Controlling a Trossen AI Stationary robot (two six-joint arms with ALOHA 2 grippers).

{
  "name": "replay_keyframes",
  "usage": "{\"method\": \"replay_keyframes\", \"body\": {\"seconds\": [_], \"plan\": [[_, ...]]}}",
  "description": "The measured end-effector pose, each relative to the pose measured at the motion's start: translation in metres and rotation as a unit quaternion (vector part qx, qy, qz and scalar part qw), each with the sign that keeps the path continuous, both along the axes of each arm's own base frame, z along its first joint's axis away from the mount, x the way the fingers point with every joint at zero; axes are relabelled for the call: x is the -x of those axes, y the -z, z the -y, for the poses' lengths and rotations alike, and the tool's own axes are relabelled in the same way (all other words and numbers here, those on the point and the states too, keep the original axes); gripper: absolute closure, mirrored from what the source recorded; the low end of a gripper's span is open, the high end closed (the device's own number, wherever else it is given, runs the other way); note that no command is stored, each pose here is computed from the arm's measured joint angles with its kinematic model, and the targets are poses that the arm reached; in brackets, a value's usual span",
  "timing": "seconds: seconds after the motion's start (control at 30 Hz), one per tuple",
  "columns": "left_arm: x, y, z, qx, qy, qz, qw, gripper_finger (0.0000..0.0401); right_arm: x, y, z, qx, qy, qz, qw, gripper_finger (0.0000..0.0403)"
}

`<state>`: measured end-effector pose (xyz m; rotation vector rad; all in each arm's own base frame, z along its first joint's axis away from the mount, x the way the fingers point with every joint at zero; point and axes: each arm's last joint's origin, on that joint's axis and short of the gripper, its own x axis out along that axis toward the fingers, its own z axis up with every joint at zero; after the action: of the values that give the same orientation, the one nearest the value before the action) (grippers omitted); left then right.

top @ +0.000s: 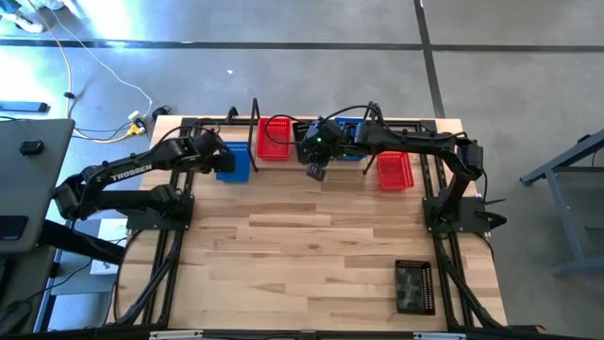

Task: Stack baskets on shelf by color
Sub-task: Stack the blue basket on top of the blue basket on the shelf

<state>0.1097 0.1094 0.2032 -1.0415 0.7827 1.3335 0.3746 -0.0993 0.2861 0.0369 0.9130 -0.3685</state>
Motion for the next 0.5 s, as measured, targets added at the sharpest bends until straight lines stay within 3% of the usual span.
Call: {"method": "replay_keyframes", "body": {"seconds": [0.5], "plan": [[-0.008,0.021,-0.016,0.038,-0.010,-0.051,0.998,0.0277,0.000,0.000,0.000,0.007,-0.010,-0.004,1.000,0.0320]]}}
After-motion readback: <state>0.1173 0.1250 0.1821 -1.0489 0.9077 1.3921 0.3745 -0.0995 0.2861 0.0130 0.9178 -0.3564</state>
